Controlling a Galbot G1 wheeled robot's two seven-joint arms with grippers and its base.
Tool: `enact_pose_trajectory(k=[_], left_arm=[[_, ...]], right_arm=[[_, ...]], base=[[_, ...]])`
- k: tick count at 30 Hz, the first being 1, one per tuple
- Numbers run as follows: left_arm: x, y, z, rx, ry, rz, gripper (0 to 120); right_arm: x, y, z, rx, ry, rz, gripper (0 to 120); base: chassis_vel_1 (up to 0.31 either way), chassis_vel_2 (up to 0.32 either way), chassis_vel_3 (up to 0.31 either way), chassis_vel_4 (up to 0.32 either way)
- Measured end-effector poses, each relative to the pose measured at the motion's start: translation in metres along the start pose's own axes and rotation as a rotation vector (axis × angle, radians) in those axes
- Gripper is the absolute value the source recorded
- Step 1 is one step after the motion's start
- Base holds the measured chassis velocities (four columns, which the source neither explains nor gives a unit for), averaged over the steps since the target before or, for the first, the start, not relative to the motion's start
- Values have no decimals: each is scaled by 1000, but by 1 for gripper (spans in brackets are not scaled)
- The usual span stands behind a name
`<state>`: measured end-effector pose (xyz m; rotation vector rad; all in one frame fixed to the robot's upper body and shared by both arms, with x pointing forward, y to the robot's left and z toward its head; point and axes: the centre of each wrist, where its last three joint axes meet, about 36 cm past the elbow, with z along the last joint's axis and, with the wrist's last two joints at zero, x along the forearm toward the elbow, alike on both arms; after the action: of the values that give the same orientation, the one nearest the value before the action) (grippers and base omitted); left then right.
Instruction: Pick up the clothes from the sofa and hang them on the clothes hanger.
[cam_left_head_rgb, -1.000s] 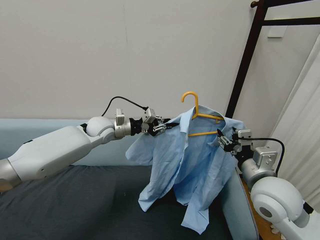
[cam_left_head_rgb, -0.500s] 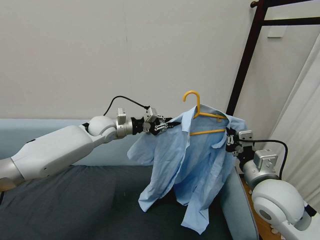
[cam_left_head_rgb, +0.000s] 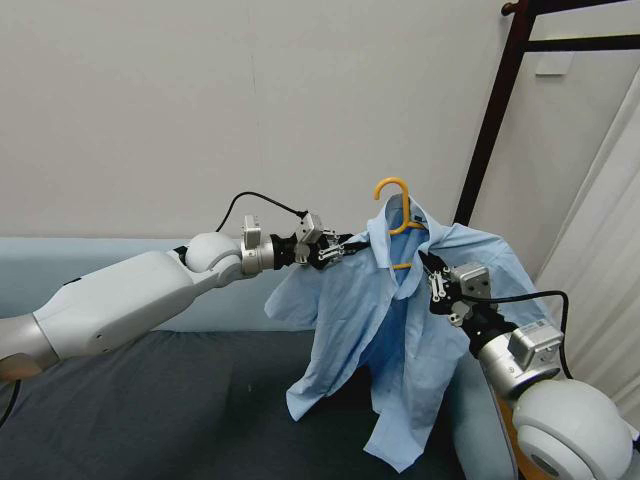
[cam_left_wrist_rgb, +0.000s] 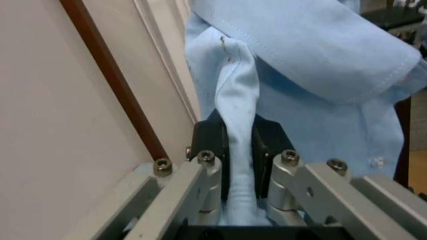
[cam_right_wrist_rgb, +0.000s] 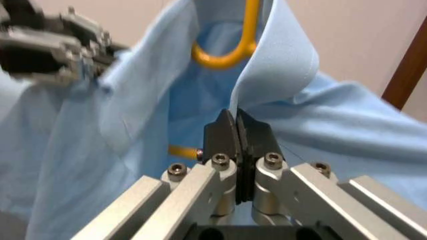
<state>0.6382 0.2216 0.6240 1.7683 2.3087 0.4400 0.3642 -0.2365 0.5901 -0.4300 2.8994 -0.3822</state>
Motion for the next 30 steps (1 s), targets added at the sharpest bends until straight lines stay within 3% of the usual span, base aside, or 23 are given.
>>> enact_pose_trajectory(k=[3,7,15,18,21,23,26,27,28,30], left_arm=[[0,0,-5,-1,-5,0,7],[7,1,-14,-8,-11,-3,7],[17,4,-14,-15,-10,-21,7],[20,4,-13,-16,-11,-28,7],[36,2,-14,-29,-8,-39,7],[42,2,-13,-37,-9,-41,7],[61,2,-11,-67,-18,-39,7],[66,1,-10,-73,-21,-39,7],[66,1,-10,-73,-21,-39,7],[70,-1,-6,-83,-25,-27,7]], right_arm=[[2,1,4,19,18,-1,0],[1,-2,12,72,69,27,10],[15,5,4,204,-14,-26,43],[21,6,-2,217,-26,-30,51],[30,3,-15,193,-27,-54,66],[30,-6,-22,185,-22,-77,69],[11,-70,-48,246,-6,-262,82],[2,-97,-59,285,13,-295,87],[2,-97,-59,285,13,-295,87],[-11,-133,-75,306,52,-305,97]], base=[[0,0,0,0],[0,0,0,0],[0,0,0,0],[0,0,0,0],[0,0,0,0],[0,0,0,0],[0,0,0,0],[0,0,0,0],[0,0,0,0],[0,0,0,0]])
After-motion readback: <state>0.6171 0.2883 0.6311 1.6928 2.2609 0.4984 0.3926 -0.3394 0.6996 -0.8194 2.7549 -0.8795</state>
